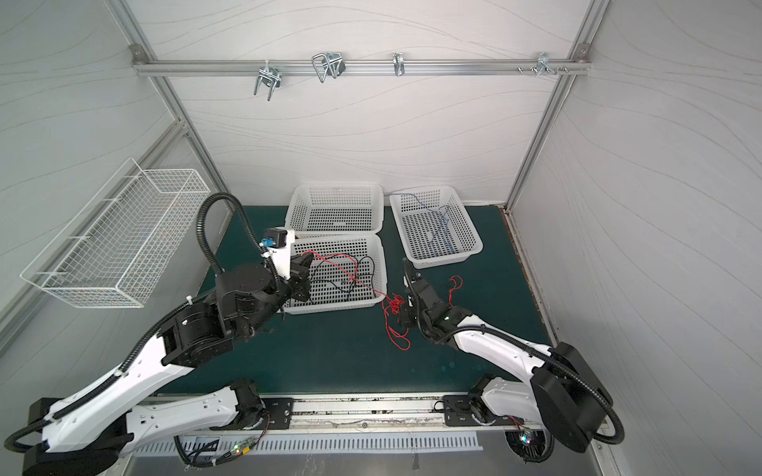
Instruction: Untangle the cables
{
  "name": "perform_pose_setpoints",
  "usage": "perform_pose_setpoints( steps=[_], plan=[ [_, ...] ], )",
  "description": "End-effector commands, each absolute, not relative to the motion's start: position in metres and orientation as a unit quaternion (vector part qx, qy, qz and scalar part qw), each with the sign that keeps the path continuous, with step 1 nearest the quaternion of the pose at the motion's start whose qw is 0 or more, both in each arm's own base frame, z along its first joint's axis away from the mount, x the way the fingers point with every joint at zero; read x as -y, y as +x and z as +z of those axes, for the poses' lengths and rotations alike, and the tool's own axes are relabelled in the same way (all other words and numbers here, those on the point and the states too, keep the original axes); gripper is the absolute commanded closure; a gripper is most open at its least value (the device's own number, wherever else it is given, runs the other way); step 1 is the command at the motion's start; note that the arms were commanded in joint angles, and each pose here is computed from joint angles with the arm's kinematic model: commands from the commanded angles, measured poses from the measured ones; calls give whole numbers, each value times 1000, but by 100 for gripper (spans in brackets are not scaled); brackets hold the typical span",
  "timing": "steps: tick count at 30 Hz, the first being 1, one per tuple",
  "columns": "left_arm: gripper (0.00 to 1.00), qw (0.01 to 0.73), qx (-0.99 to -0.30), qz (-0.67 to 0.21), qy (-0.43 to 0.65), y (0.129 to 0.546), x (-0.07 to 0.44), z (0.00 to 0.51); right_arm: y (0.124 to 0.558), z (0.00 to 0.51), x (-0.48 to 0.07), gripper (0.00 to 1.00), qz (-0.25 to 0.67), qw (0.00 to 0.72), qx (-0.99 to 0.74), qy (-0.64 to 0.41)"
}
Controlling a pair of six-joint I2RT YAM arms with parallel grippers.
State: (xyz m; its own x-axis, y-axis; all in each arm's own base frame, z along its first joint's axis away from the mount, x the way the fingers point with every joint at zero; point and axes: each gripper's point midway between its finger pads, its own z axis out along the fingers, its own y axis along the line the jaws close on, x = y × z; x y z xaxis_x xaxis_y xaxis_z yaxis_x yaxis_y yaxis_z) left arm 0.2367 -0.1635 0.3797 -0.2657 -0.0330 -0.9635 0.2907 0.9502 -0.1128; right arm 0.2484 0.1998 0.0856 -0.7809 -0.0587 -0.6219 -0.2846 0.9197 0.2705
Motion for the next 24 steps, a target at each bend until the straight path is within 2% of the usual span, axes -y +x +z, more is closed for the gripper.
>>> perform_pose_setpoints(
  steps=[1,7,13,20,24],
  plan=[
    [100,638,-760,-121,32,232,131,408,235,58,-154,100,124,275,-953,-33],
    [100,653,-748,-116,4,221,104,418,238,65,-136,100,123,283,-951,0],
    [100,652,-746,-135,4,217,104,416,244,76,-145,100,142,288,-947,-3],
    [100,645,-751,-139,15,225,120,418,252,95,-159,71,171,296,-940,-10],
    [100,645,-752,-137,19,232,129,424,258,110,-163,59,179,311,-933,-16]
  ],
)
